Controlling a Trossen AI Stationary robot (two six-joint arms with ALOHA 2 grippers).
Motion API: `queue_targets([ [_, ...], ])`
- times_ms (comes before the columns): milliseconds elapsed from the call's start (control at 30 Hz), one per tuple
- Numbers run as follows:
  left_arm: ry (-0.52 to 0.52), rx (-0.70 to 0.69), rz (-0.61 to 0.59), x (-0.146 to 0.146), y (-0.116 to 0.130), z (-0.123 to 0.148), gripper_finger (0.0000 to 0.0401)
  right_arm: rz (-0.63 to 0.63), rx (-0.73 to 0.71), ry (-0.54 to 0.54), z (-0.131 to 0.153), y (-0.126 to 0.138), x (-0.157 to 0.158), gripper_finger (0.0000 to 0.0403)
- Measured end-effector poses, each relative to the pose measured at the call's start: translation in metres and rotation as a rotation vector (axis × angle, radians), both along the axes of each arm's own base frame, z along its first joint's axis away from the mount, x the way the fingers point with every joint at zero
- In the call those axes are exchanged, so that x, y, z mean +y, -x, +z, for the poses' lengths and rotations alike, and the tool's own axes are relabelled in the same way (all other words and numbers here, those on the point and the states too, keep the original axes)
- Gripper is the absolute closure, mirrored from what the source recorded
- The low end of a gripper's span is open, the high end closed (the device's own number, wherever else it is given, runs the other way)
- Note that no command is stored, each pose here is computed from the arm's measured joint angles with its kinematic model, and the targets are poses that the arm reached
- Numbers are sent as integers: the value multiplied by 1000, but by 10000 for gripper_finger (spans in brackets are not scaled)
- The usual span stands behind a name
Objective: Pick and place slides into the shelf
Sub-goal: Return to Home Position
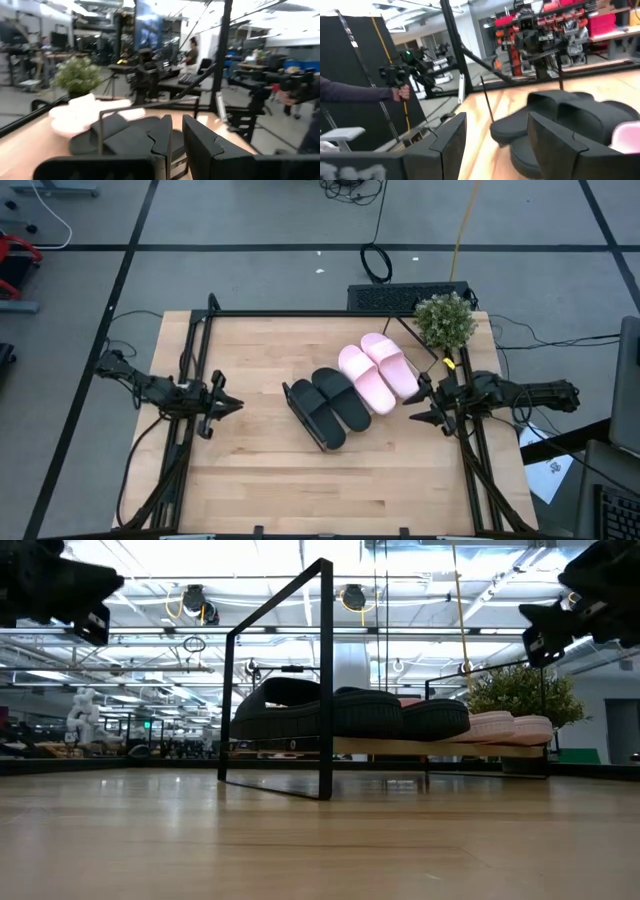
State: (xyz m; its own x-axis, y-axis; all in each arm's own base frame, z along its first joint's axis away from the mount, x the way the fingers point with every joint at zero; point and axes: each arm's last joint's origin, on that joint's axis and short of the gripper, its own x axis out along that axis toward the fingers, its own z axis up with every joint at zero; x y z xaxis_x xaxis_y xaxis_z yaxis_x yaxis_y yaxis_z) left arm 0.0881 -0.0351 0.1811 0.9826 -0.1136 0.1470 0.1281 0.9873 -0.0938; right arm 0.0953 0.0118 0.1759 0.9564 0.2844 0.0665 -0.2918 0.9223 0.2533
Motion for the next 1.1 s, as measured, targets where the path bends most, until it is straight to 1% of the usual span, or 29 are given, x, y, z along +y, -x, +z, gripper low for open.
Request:
queue_targets([
  [200, 40, 63, 93, 3, -1, -6, 354, -58, -1, 23, -2, -1, -2, 206],
  [367, 49, 77, 124, 3, -1, -7, 354, -162, 13, 51, -4, -2, -4, 206],
  [1100, 51, 78, 123, 3, -1, -7, 354, -159, 12, 40, -4, -2, -4, 206],
])
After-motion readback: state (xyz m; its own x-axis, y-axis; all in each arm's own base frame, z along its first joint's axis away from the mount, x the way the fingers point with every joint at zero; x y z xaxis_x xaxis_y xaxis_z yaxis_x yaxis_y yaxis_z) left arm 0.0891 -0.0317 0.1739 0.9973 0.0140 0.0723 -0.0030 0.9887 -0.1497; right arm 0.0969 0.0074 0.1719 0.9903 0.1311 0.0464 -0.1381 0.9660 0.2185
